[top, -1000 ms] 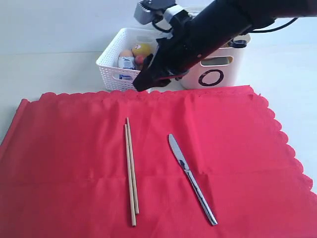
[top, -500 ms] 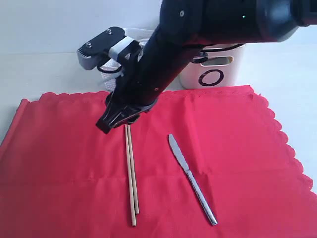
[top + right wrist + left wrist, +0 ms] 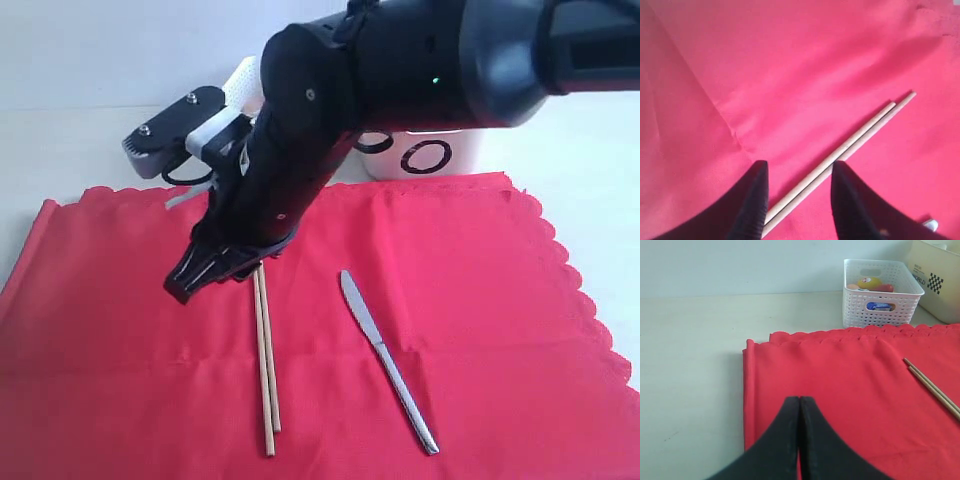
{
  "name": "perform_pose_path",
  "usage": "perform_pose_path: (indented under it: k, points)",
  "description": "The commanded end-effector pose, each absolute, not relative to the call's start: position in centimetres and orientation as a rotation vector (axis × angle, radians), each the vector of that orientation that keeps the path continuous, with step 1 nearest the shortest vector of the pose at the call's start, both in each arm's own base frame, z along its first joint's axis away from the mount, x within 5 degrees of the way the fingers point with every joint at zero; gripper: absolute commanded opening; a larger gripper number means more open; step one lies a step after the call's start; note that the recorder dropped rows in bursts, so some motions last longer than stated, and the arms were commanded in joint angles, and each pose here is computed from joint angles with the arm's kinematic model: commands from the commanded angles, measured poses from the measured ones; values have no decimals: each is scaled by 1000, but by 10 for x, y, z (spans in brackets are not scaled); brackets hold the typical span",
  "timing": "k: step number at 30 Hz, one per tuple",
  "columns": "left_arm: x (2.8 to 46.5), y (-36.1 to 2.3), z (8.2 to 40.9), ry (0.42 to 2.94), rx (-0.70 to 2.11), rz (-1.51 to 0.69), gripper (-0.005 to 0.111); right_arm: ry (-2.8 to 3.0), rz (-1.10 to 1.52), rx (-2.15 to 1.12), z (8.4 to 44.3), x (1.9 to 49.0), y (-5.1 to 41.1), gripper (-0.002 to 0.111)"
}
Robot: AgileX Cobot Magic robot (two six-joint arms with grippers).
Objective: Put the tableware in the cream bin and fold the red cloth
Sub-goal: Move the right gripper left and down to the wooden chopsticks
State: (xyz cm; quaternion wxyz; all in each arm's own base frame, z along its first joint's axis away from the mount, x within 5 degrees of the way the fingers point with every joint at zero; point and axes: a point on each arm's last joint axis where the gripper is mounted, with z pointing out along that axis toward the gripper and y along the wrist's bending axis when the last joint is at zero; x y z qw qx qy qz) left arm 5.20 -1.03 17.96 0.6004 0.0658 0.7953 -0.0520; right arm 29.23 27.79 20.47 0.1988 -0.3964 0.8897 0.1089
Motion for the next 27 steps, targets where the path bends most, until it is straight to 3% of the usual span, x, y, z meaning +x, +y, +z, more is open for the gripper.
perform_pose_path:
  k: [1, 18, 27]
  points:
    - [52, -10, 181, 1832, 152, -125, 0, 2529, 279, -1106, 180, 298, 283, 40]
    - [52, -10, 181, 1832, 152, -125, 0, 2574, 267, -1064, 126, 308, 291, 40]
    - [52, -10, 181, 1832, 152, -125, 0, 2582, 155, -946, 121, 316, 286, 44]
